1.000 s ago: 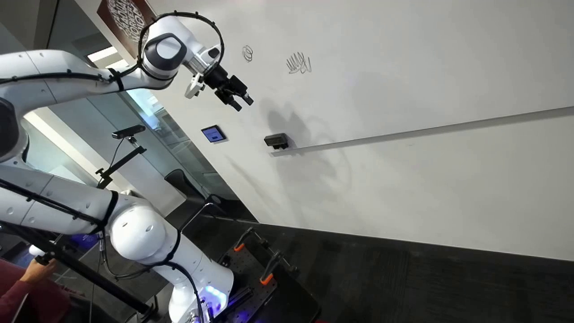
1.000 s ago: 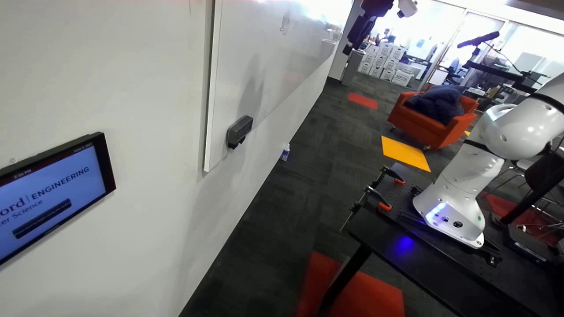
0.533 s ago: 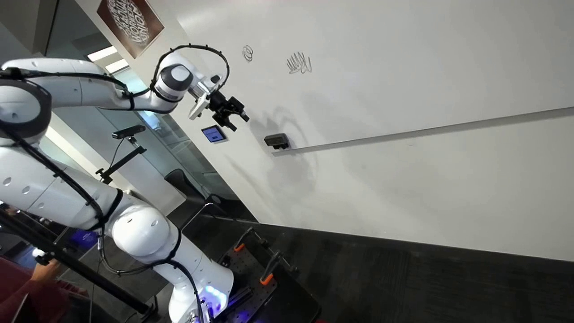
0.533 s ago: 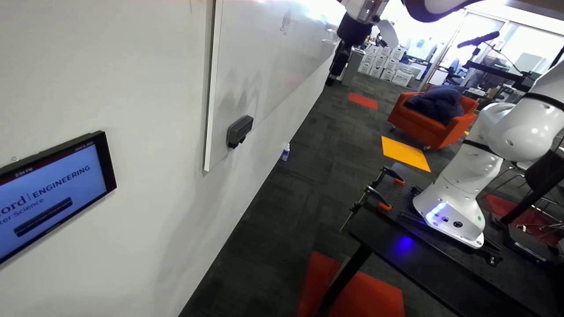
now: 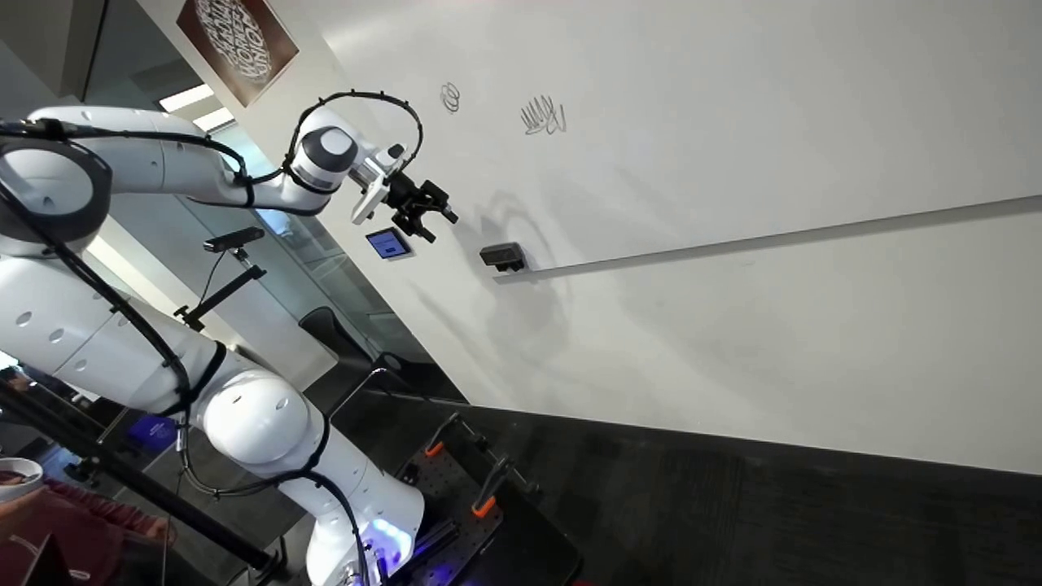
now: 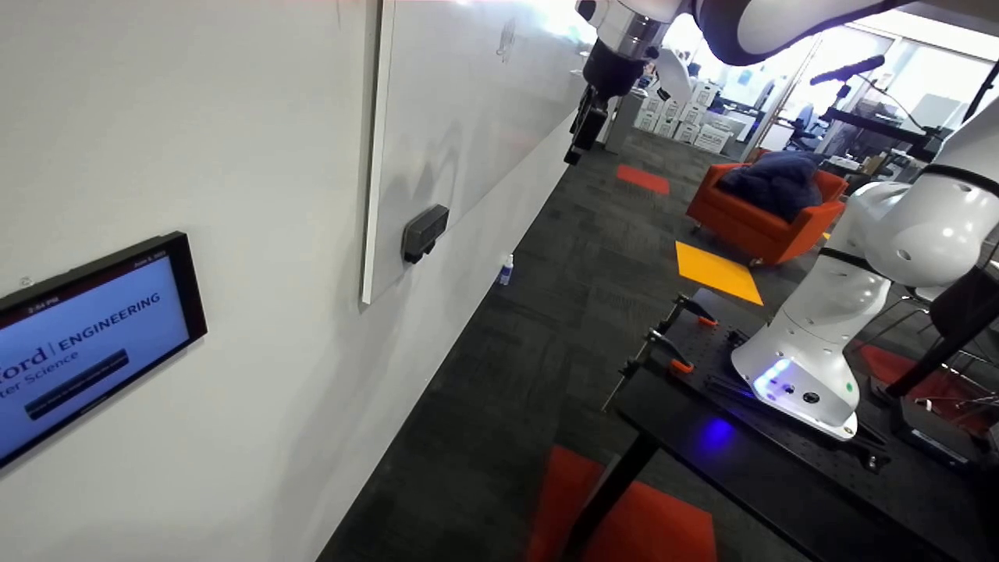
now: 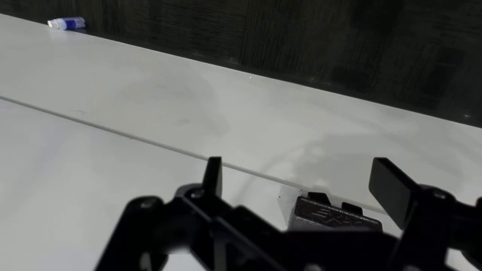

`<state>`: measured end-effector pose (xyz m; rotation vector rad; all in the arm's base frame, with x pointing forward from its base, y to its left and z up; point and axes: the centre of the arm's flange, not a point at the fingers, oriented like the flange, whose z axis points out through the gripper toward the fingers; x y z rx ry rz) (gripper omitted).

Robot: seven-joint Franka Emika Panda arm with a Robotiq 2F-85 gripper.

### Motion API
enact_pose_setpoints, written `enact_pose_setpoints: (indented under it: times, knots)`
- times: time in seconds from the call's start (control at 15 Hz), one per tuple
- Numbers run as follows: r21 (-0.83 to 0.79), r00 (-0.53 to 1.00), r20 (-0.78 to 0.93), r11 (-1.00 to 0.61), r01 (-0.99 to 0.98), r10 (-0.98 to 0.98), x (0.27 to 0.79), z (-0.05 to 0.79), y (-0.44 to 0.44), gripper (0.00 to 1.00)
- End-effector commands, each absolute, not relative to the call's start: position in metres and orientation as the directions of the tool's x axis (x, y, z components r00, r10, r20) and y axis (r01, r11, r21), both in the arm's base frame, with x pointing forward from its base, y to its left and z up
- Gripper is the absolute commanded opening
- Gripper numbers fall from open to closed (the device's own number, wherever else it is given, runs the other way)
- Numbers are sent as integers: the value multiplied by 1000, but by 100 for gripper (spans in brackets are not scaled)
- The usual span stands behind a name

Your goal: Pick up the duster, wipe the board clean and put it down

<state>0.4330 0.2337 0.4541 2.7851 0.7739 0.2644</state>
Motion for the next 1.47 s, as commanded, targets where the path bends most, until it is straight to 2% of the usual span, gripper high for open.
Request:
enact_pose_setpoints:
  times: [0.0,0.47,0.73,1.27,1.4]
  knots:
    - [275,843,109,-831,484,527,433,454,234,100]
    - [339,602,213,-636,694,770,415,337,283,100]
    - [368,500,255,-562,741,827,394,268,276,100]
    - [364,531,221,-574,733,818,394,271,260,100]
    - [437,467,207,-508,742,860,387,262,270,100]
